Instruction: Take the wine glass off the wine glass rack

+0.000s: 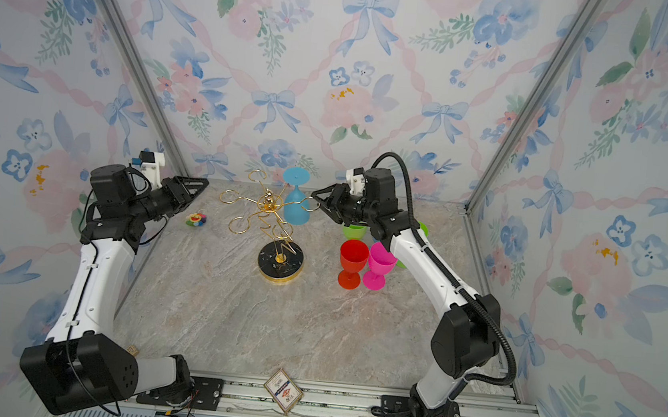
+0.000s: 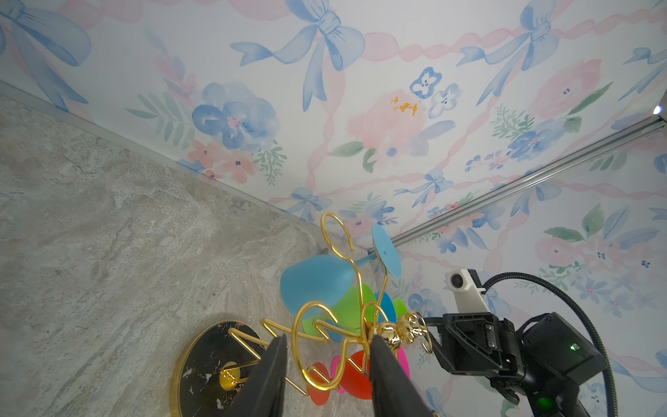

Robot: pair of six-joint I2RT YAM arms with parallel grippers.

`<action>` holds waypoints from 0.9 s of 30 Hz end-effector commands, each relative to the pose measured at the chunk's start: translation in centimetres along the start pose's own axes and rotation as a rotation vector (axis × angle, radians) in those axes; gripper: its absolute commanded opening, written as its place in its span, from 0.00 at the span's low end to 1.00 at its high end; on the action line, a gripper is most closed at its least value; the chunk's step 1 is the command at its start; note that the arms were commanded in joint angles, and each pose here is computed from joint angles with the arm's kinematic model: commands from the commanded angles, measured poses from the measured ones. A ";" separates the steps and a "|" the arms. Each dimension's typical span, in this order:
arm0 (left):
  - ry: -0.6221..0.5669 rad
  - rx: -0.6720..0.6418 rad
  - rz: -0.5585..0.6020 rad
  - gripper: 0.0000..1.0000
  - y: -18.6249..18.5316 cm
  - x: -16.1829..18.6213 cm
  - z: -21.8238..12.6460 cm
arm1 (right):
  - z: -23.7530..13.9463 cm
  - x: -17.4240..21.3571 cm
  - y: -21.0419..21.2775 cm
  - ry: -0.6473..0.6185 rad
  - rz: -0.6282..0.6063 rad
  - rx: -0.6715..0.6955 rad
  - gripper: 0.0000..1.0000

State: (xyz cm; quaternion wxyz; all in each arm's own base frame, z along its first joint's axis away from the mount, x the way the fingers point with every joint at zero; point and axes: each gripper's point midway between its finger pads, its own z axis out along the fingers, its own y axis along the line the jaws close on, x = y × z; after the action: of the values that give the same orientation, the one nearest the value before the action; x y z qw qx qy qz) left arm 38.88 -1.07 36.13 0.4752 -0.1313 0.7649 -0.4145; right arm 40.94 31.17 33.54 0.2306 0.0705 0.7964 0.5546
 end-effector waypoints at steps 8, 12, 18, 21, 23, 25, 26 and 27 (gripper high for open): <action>-0.025 0.002 0.073 0.62 -0.7 1.1 -1.3 | -2.0 -4.6 -0.1 -0.008 -0.086 -0.014 0.53; -0.044 -0.013 0.101 0.75 -0.7 1.4 -1.9 | -0.6 -5.8 0.1 0.018 -0.084 -0.047 0.49; -0.078 -0.030 0.141 0.88 -1.2 1.8 -2.9 | 2.0 -7.0 -0.7 0.042 -0.053 -0.063 0.45; -0.095 -0.032 0.151 0.89 -1.6 1.8 -3.4 | 3.4 -7.3 -0.8 0.054 -0.045 -0.078 0.44; -0.105 -0.032 0.157 0.89 -1.9 1.8 -3.7 | 4.2 -7.0 -0.3 0.081 -0.042 -0.111 0.44; -0.116 -0.032 0.166 0.90 -2.2 1.8 -4.1 | 4.9 -7.0 0.0 0.093 -0.035 -0.139 0.44; -0.120 -0.032 0.170 0.90 -2.3 1.8 -4.2 | 5.2 -7.0 0.2 0.095 -0.032 -0.151 0.43; -0.123 -0.031 0.175 0.90 -2.4 1.9 -4.4 | 5.4 -7.0 0.3 0.099 -0.029 -0.160 0.42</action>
State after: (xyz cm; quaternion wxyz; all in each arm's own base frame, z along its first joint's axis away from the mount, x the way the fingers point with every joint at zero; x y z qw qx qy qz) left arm 34.13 -1.48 37.43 0.5381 -0.1091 0.7524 -0.3638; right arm 50.19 31.69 31.39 0.2013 0.0452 0.7868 0.5817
